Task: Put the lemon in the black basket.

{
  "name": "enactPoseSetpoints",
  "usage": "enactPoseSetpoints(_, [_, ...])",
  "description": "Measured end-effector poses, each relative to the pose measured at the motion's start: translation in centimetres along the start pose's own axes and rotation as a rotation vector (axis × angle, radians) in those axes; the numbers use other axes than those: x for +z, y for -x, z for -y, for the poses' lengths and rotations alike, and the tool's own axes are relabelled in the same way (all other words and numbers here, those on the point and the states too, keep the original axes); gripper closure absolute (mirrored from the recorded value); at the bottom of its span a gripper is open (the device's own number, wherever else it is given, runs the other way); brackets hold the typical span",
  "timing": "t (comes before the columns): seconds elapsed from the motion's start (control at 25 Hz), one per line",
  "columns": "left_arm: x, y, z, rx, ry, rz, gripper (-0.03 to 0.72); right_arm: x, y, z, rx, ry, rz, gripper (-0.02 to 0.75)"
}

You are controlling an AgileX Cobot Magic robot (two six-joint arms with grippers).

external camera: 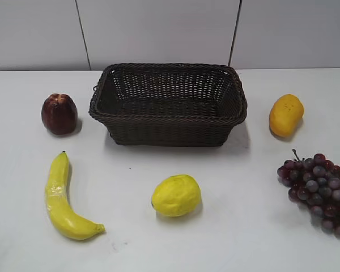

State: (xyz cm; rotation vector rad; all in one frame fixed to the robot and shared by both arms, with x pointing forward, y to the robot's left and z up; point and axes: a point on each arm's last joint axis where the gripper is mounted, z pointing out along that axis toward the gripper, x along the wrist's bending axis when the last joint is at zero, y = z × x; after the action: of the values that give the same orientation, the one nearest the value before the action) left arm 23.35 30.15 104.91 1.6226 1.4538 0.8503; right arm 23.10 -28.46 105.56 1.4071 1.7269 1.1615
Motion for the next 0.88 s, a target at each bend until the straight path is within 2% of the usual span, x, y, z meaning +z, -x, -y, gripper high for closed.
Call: enactPoseSetpoints(0.88, [0.02,0.11,-0.37,-0.006,0.006,0.011,0.131,0.0,0.0,0.0,0.0,0.0,0.0,0.167])
